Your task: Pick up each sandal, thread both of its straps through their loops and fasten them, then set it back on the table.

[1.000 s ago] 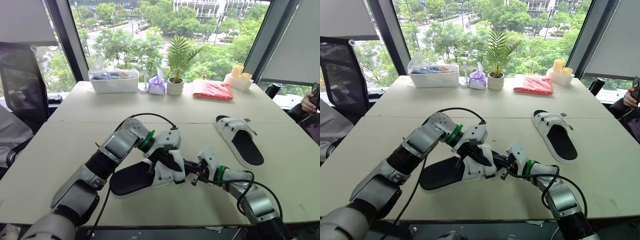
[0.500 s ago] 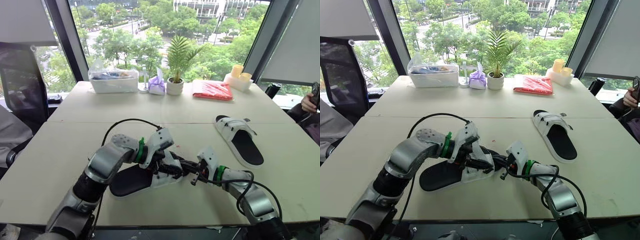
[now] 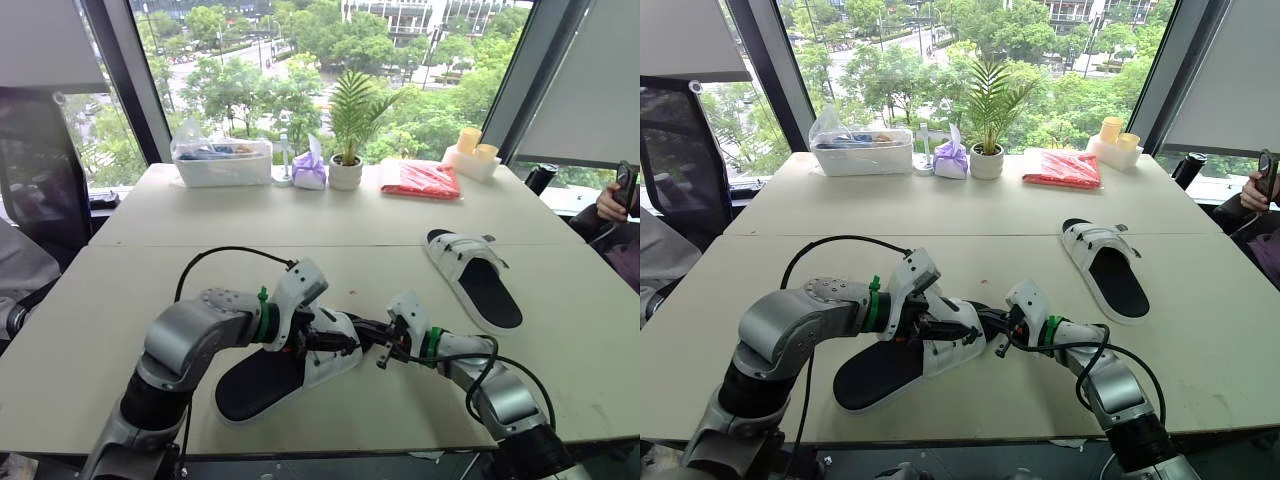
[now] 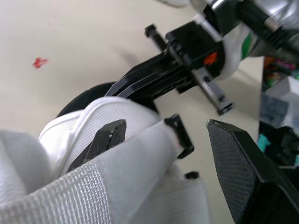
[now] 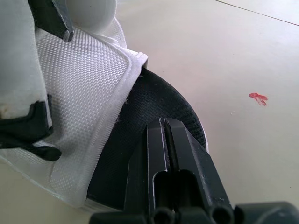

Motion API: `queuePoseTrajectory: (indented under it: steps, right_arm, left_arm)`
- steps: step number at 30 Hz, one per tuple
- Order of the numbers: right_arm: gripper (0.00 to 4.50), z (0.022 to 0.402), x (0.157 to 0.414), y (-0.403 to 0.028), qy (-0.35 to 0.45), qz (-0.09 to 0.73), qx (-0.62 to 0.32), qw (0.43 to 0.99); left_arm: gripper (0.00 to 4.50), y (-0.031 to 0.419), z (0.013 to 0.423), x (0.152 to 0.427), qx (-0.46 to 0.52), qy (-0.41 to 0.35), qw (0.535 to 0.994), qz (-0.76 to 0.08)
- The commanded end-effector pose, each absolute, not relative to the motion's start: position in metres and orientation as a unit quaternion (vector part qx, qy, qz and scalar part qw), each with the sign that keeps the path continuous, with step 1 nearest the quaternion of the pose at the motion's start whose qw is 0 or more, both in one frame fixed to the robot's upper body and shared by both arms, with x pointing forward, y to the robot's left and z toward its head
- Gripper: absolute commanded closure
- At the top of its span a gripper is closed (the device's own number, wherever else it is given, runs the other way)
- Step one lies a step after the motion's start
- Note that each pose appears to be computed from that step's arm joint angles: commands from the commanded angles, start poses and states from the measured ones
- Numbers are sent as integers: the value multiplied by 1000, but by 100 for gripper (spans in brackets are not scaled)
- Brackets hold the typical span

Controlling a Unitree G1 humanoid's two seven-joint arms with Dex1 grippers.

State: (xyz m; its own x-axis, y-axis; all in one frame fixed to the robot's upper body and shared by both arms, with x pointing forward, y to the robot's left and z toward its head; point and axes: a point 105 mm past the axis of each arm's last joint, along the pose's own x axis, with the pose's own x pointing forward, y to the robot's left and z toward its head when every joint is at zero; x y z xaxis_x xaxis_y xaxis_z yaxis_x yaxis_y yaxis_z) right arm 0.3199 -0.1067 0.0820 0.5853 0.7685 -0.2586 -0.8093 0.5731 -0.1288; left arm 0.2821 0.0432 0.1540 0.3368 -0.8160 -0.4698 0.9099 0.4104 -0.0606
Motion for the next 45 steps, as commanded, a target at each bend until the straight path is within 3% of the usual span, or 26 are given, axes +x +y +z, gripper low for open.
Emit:
queuePoseTrajectory:
  steps: [1,11,18,21,27,36,40,45]
  right_arm:
    - [450,54,316,-113,140,437,-111,882]
    - [450,53,316,-113,137,435,-109,883]
    - [450,53,317,-111,135,438,-111,882]
    - [450,55,319,-108,133,440,-111,881]
    - [450,55,319,-108,132,442,-113,880]
    - [450,54,318,-111,133,440,-113,881]
    - [450,53,319,-111,135,439,-112,881]
    - [450,52,319,-111,136,438,-112,881]
  left_arm:
    - [165,48,172,285,148,169,824,-520]
    - [165,57,191,270,85,217,791,-566]
    - [165,76,185,286,175,219,810,-515]
    - [165,76,178,285,235,199,793,-526]
    - [165,72,187,278,182,177,780,-572]
    - [165,81,201,291,59,169,824,-537]
    - [288,75,195,282,14,194,821,-537]
    - [288,72,182,268,2,227,813,-536]
